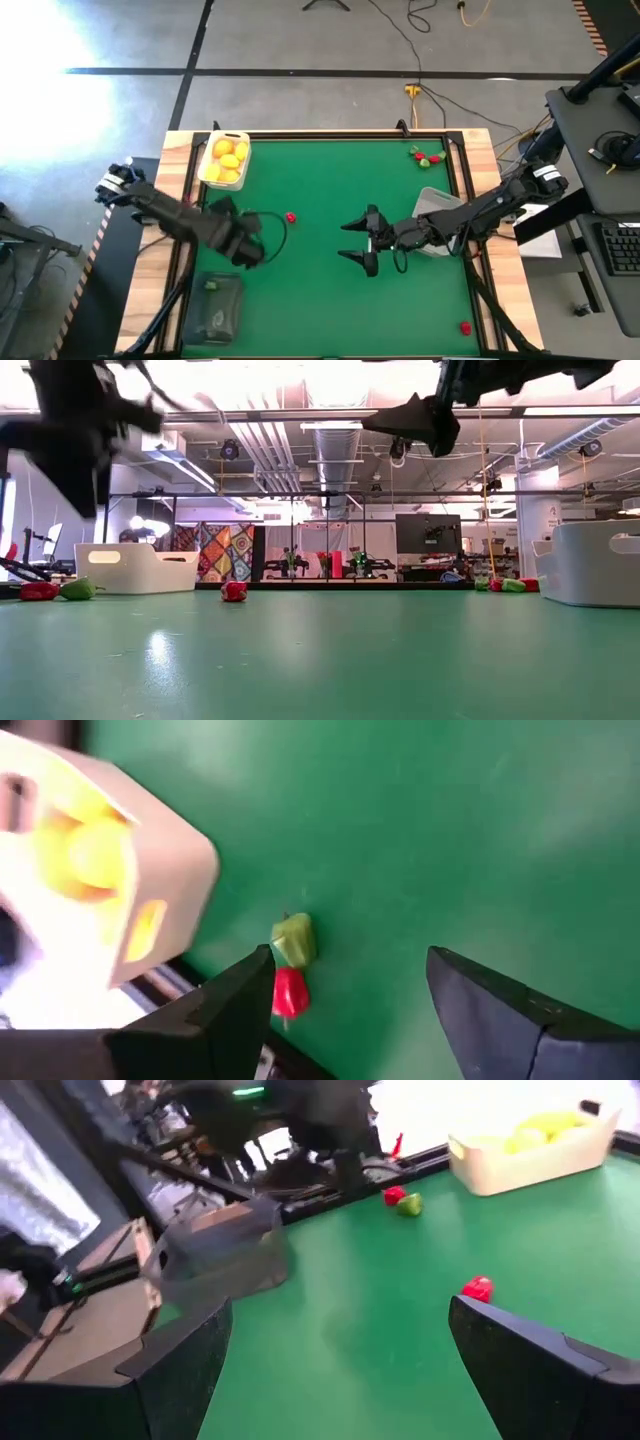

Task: Sort produce into baskets
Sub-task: Put the green chili pepper into the black bin

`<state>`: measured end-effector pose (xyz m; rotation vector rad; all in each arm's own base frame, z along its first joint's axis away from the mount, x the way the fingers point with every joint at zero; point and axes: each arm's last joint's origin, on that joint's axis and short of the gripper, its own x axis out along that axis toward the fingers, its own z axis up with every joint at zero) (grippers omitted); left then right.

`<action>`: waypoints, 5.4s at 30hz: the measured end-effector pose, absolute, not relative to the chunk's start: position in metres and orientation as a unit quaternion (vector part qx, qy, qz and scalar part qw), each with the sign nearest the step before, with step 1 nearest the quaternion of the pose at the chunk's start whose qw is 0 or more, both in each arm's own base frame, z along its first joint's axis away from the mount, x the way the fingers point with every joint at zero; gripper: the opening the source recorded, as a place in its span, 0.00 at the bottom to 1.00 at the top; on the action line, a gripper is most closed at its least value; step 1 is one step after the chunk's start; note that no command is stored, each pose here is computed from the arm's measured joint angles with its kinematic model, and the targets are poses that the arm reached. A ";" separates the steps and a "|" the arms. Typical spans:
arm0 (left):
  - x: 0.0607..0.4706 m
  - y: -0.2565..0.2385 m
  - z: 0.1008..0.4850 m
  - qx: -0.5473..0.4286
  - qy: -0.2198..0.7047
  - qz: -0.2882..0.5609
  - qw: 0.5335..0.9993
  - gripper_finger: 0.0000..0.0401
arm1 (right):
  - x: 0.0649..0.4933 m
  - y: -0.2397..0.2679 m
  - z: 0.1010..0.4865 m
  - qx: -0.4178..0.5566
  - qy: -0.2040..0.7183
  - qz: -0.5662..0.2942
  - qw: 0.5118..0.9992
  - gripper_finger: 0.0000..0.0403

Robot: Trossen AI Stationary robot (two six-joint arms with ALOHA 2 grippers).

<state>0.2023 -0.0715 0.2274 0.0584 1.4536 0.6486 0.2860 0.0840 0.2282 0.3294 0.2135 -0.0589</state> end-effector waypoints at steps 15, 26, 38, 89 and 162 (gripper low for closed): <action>0.171 0.016 0.149 -0.116 0.706 0.319 0.621 0.64 | 0.279 0.102 0.223 0.157 0.137 -0.005 0.978 0.90; 0.173 0.019 0.139 -0.156 0.684 0.334 0.630 0.53 | 0.279 0.101 0.223 0.156 0.136 -0.008 0.978 0.90; 0.190 0.014 0.154 -0.203 0.626 0.357 0.663 0.14 | 0.279 0.101 0.223 0.156 0.136 -0.008 0.978 0.90; 0.151 -0.220 0.188 -0.135 0.603 0.384 0.687 0.54 | 0.278 0.089 0.274 0.080 0.269 -0.103 0.954 0.90; 0.273 -0.110 0.170 0.118 0.275 0.137 0.944 0.39 | 0.250 -0.195 0.177 0.293 0.450 -0.481 0.693 0.13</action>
